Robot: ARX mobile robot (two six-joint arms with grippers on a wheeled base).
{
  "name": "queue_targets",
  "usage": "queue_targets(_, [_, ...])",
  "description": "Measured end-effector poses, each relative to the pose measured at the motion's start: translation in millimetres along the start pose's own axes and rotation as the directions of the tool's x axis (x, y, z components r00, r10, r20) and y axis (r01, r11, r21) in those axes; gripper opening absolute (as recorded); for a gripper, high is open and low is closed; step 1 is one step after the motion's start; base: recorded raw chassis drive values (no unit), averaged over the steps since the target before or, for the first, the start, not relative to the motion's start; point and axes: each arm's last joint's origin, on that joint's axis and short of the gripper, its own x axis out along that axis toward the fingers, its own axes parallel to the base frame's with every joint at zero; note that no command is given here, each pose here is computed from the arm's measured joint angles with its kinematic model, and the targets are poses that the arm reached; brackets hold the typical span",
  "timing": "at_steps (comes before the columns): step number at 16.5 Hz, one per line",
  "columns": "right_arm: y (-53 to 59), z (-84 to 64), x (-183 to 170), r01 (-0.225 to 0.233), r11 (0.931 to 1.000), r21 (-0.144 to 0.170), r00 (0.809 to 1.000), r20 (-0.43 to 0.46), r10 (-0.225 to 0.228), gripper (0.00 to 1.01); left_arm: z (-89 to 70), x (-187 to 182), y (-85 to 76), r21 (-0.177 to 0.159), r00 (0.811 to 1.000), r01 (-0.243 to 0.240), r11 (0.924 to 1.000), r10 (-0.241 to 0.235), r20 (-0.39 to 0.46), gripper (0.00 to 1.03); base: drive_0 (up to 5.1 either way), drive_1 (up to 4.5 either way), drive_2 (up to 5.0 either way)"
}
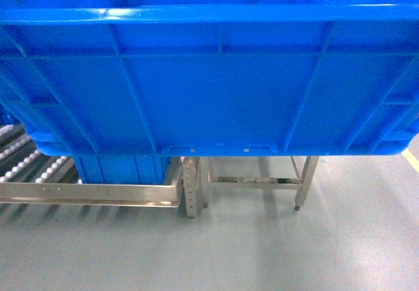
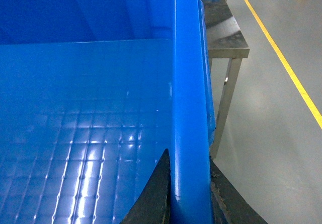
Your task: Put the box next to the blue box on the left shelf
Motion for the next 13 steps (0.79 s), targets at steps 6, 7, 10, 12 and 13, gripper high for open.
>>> queue_targets(6, [0.1, 0.1, -0.1, -0.001, 1.0000, -0.001, 1.000, 0.001, 0.001, 0.09, -0.7, 0.0, 0.1, 0.000, 1.000, -0.001, 1.0000, 0.001, -0.006, 0.11, -4.9, 1.97, 2.9])
queue_targets(7, [-0.1, -0.2, -0.1, 0.001, 1.0000, -0.001, 1.000, -0.003, -0.001, 0.09, -0.7, 0.0, 0.1, 0.000, 1.000, -0.001, 1.0000, 0.001, -0.006, 0.11, -5.0, 2.40, 2.4])
queue_targets(10, [0.0, 0.1, -0.1, 0.000, 1.0000, -0.001, 1.000, 0.001, 0.000, 0.09, -0.6, 0.0, 0.1, -0.001, 1.000, -0.001, 1.0000, 0.001, -0.006, 0.11, -4.8, 2.48, 2.5])
queue_targets(12, [0.1, -0.2, 0.0, -0.001, 1.0000, -0.001, 1.000, -0.002, 0.001, 0.09, -0.7, 0.0, 0.1, 0.000, 1.000, -0.001, 1.0000, 0.001, -0.006, 0.11, -4.9, 2.43, 2.4])
queue_targets(13, [0.1, -0.2, 0.0, -0.001, 1.0000, -0.001, 1.000, -0.002, 0.001, 0.09, -0.7, 0.0, 0.2, 0.000, 1.000, -0.002, 1.0000, 0.002, -0.006, 0.11, -4.9, 2.43, 2.4])
